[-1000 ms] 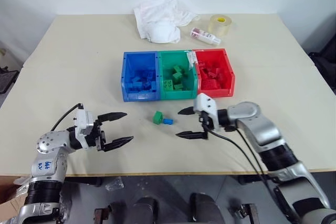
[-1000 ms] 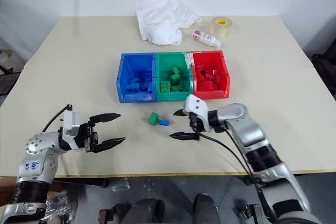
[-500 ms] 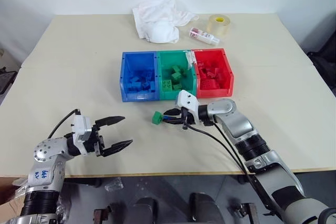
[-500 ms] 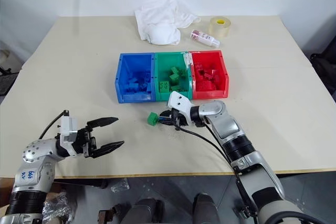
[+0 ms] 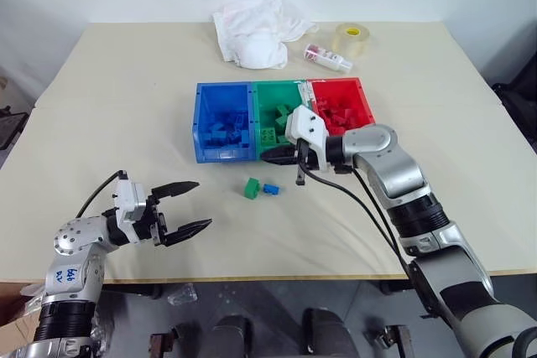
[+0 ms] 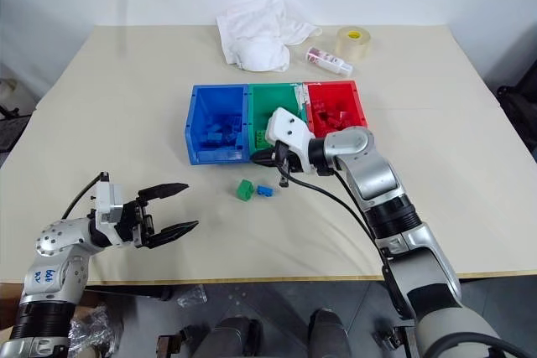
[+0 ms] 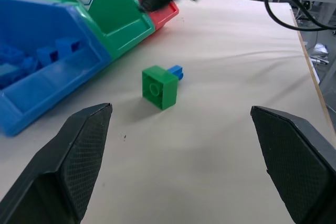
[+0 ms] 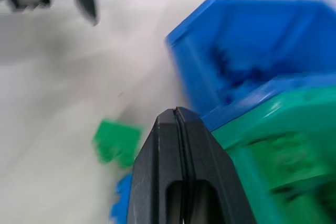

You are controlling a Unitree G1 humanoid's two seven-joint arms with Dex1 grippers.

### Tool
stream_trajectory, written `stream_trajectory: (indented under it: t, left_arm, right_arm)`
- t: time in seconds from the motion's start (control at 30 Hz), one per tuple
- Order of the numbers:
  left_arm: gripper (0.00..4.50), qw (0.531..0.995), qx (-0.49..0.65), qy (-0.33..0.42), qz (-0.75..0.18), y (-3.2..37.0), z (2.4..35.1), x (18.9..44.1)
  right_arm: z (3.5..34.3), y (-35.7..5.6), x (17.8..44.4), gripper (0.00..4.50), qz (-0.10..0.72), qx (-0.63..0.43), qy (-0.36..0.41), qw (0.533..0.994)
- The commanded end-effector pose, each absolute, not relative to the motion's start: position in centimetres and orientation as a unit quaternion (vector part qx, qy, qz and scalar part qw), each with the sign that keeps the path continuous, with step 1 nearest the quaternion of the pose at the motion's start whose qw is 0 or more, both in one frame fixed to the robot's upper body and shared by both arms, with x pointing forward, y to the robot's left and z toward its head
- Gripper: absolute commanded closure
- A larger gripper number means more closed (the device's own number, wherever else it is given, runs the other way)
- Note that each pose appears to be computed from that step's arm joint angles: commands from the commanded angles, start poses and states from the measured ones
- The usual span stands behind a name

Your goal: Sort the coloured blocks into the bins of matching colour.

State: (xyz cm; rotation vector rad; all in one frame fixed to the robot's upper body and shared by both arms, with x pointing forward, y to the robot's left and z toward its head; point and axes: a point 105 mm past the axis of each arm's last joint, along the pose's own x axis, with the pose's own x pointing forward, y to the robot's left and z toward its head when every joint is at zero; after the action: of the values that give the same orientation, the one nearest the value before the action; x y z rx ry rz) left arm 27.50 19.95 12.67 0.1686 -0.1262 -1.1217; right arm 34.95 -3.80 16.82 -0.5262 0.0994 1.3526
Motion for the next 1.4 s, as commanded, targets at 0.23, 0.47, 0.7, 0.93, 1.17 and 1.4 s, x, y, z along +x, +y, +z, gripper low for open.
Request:
stream_trajectory:
  t: [0.23,0.47,0.7,0.93,1.17,1.4]
  left_arm:
    - [0.00,0.839,0.084,-0.075,-0.533,19.8,13.3,27.3]
    - [0.00,0.839,0.084,-0.077,-0.532,19.8,13.3,27.4]
    - [0.00,0.841,0.083,-0.077,-0.529,19.8,13.3,27.3]
    - [0.00,0.843,0.083,-0.078,-0.526,19.9,13.3,27.3]
    - [0.00,0.842,0.081,-0.079,-0.528,19.7,13.2,27.6]
    - [0.00,0.838,0.081,-0.084,-0.533,19.3,13.4,28.1]
  right_arm:
    - [14.6,-4.2,34.9,1.97,0.607,-0.240,0.081,0.753]
    - [13.1,-3.3,35.4,0.03,0.614,-0.235,0.101,0.747]
    - [13.1,-3.1,35.6,1.78,0.612,-0.240,0.097,0.748]
    - [15.9,-3.1,35.4,4.22,0.614,-0.241,0.056,0.749]
    - [21.8,-1.4,36.3,4.23,0.610,-0.233,-0.025,0.757]
    - [25.0,2.2,41.0,3.48,0.536,-0.241,-0.077,0.806]
